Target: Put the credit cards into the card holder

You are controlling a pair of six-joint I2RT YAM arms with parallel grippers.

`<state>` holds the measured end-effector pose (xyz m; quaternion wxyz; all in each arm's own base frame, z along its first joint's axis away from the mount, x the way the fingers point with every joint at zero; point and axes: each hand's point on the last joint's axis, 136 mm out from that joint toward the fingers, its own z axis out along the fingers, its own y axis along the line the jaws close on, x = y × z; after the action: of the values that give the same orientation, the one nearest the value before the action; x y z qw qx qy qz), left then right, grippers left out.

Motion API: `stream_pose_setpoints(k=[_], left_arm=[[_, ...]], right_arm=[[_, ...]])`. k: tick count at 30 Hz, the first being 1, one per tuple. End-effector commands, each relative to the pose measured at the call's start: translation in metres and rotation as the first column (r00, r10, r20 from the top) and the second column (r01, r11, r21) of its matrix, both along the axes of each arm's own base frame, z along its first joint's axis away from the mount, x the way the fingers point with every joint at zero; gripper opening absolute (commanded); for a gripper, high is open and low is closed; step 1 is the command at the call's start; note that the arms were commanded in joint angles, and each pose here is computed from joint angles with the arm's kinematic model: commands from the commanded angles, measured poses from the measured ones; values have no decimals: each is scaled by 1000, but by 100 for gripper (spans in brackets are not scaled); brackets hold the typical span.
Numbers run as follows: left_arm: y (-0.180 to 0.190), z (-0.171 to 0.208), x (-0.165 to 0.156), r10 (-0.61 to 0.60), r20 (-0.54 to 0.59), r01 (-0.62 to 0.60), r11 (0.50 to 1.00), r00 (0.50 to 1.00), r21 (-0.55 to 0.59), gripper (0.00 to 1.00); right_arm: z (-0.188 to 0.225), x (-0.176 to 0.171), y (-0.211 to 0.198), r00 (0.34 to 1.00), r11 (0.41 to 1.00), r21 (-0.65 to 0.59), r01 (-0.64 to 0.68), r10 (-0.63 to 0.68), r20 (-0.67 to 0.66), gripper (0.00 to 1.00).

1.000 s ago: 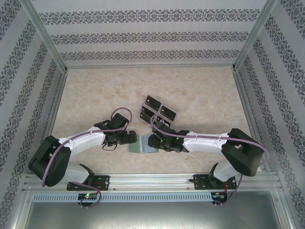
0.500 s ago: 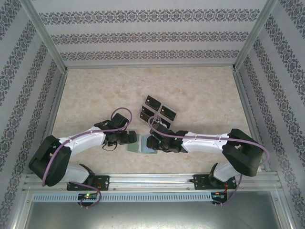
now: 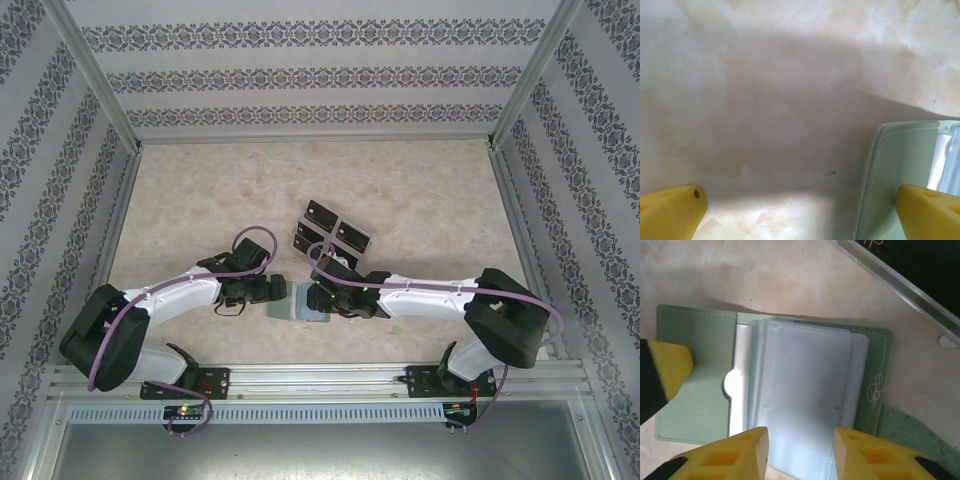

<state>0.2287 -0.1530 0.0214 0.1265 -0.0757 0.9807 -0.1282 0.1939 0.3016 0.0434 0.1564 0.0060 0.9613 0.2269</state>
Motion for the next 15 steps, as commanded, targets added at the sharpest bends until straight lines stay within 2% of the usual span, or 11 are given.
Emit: stream_pose_setpoints(k=[1, 8, 15], left_arm=[[8, -27, -21, 10, -92, -9, 1000, 996, 10, 100], [10, -33, -26, 16, -107, -15, 1000, 994, 9, 100], [9, -43, -32, 24, -130, -25, 1000, 991, -6, 99]], right_arm=[[-2, 1, 8, 1000, 1000, -11, -10, 10, 4, 40], [-18, 0, 15, 999, 1000, -20, -19, 19, -33, 43], [-16, 2, 32, 998, 999, 24, -48, 49, -36, 43]])
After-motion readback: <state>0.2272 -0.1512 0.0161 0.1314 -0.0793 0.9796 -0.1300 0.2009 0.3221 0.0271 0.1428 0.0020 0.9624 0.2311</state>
